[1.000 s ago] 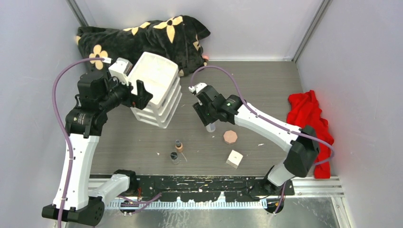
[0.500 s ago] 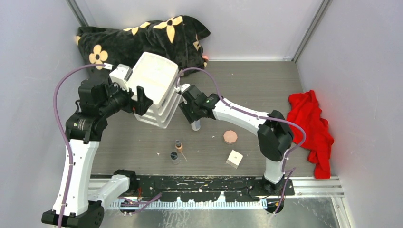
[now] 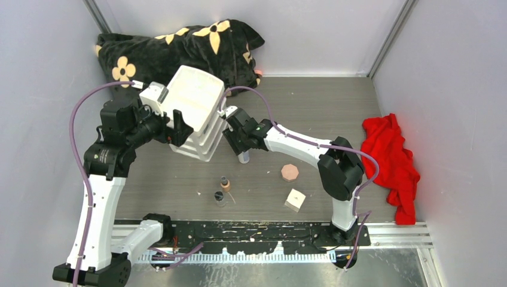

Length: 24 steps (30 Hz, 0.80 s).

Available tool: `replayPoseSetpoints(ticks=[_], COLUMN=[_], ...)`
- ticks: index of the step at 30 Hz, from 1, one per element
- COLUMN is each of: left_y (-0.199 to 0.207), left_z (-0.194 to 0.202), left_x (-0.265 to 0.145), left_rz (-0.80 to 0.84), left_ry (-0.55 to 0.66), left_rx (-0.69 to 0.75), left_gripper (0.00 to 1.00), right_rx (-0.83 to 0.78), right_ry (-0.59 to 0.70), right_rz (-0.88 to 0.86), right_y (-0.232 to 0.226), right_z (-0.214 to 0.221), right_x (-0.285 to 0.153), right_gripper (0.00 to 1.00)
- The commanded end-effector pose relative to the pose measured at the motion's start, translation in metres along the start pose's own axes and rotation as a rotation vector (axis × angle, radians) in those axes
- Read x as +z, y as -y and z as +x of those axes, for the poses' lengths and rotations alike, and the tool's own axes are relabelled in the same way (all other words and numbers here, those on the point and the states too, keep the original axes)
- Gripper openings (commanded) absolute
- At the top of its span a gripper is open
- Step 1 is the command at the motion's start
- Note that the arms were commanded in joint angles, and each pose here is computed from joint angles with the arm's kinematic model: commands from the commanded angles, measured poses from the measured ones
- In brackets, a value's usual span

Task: Organize the makeup
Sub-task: Place the makeup at the center of the board.

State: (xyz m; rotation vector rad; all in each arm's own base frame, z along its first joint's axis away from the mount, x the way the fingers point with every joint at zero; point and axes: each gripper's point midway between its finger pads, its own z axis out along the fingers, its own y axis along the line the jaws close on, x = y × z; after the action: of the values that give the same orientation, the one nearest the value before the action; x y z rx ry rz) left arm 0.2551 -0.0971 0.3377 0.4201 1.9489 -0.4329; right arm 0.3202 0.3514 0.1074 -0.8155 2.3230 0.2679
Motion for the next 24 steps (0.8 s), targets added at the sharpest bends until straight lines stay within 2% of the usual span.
replayPoseSetpoints(ticks=[1,13,16,24], left_y=[0.003,0.002,0.002,0.002], left_z=[-0.006,-0.004,-0.002,-0.004], left_x=[0.000,0.002,0.003,0.002], left_rz=[0.017,0.013,0.013,0.013], left_ry=[0.027,0.018,0.013,0.005], left_rx=[0.001,-0.008,-0.013,-0.013], left_gripper=[0.91,0.90,0.90,0.92], right_rx=[0.007,-0.004,0.002,-0.030], right_ry=[0.134,0.115,0.127,0.183], right_rz=[0.021,0.022,0.050,0.034], right_y=[0.000,-0.003,0.002,-0.003], right_z=[-0.038,-0.016,-0.013,-0.026], right_x=[-0.018,-0.021,-0.025,-0.054], right_gripper=[0.49,0.57,0.62,0.66])
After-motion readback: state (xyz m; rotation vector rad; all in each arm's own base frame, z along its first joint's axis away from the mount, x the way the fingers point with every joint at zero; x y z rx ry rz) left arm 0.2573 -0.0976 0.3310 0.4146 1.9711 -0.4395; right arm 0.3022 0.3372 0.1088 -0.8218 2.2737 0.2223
